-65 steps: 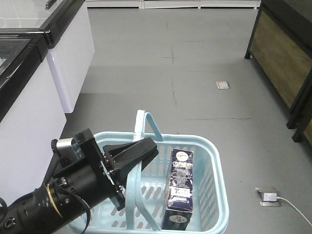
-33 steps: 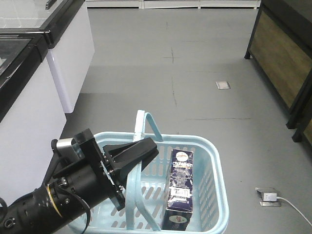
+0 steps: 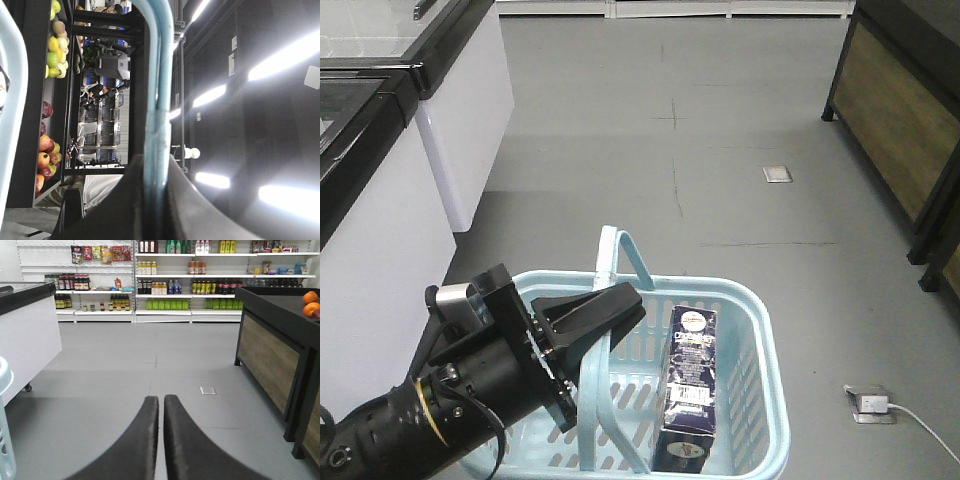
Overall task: Left arm holds basket, right arm returns cookies
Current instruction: 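Hold the basket steady in the left gripper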
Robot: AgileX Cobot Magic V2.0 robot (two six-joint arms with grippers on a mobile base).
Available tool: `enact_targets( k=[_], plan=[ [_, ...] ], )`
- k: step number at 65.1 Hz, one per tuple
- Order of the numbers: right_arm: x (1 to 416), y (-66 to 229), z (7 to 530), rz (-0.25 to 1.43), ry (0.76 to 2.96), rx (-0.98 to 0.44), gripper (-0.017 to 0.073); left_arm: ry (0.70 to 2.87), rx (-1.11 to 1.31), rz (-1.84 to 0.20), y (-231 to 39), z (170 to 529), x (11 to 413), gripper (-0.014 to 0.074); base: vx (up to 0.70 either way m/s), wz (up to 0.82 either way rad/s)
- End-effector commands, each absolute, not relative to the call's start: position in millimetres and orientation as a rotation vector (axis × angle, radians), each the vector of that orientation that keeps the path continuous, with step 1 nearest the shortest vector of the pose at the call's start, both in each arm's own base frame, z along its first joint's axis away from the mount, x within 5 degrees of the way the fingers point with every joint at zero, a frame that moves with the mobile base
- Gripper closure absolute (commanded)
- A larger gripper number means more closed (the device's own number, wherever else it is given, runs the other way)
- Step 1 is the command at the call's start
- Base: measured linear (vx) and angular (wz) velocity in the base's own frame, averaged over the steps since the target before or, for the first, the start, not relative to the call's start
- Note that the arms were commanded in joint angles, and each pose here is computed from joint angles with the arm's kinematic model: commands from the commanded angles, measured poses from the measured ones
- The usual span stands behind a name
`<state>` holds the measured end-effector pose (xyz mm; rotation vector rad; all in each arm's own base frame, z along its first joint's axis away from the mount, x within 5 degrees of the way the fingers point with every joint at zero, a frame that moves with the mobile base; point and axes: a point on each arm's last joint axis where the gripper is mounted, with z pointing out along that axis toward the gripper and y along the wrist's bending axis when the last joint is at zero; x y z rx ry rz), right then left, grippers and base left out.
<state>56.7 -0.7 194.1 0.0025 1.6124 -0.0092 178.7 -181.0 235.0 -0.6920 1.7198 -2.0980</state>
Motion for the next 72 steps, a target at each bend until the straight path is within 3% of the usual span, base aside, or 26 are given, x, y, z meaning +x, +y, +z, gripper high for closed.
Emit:
enact_targets(
  k=[1,72],
  plan=[
    [56.5,-0.3,195.0,-0.016,1.549,-0.010,0.0565,1.367,-0.499,-2.365,-176.8,274.8,170.2,0.0596,0.00,0.00],
    [56.5,-0.3,195.0,-0.016,1.549,-0.010,0.0565,1.368,-0.499,-2.364,-176.9,274.6,170.3,0.0596,0.00,-0.01]
  ],
)
